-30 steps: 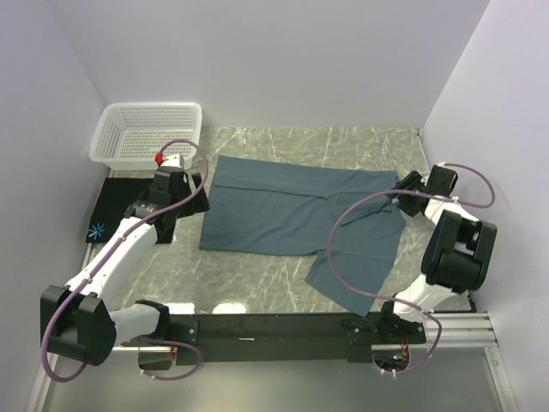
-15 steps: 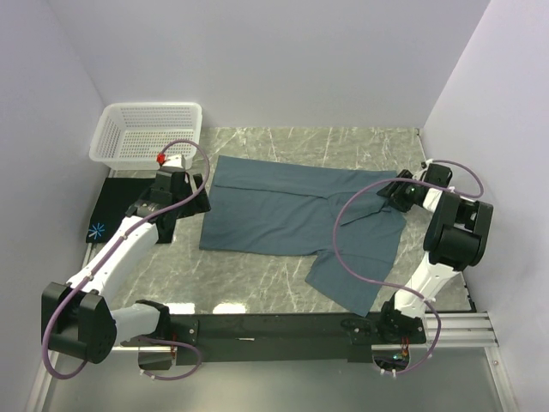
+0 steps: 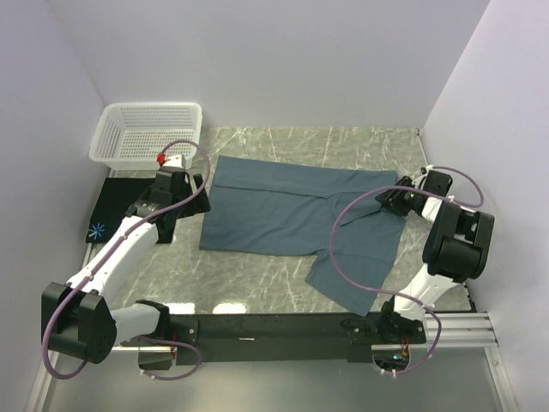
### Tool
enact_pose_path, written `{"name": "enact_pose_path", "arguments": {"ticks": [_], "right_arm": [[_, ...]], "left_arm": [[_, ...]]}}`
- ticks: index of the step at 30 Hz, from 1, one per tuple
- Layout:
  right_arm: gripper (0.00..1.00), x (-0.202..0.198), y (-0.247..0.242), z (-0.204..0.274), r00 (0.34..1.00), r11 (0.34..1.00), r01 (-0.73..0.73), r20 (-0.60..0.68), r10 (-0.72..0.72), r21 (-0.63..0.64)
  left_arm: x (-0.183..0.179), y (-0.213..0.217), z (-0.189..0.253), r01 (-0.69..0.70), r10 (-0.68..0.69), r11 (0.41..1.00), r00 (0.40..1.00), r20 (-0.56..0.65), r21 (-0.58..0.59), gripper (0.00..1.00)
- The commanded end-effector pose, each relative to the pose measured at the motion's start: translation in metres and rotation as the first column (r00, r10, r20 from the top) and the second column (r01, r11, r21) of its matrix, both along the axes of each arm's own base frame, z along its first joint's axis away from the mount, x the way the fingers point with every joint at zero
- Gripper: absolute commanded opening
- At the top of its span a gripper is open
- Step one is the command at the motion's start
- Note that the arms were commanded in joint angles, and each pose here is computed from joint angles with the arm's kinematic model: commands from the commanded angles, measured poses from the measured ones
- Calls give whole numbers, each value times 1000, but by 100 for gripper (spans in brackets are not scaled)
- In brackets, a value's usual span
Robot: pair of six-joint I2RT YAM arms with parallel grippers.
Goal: Fold and stack the t-shirts
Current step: Fold the tshirt
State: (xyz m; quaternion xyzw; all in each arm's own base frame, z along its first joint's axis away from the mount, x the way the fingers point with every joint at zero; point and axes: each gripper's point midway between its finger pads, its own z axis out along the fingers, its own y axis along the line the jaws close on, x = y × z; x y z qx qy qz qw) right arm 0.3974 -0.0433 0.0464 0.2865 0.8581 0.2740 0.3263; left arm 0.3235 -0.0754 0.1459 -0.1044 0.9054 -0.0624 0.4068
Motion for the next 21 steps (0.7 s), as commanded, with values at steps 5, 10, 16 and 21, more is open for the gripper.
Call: {"name": "enact_pose_path", "arguments": {"ticks": [5, 10, 16, 21], "right_arm": [[31, 4, -6, 37, 993, 997, 65, 100, -62, -31], [13, -2, -6, 43, 992, 994, 106, 69, -105, -14], [9, -36, 11, 40, 982, 984, 178, -73, -175, 33], [10, -65, 24, 39, 960, 970, 240, -154, -232, 40]], "left_arm": [[2, -4, 8, 23, -23, 1000, 999, 31, -4, 89], [1, -5, 8, 28, -27, 1000, 999, 30, -8, 89], [0, -9, 6, 47, -47, 999, 999, 21, -20, 89], [-1, -14, 5, 63, -63, 998, 998, 16, -28, 89]]}}
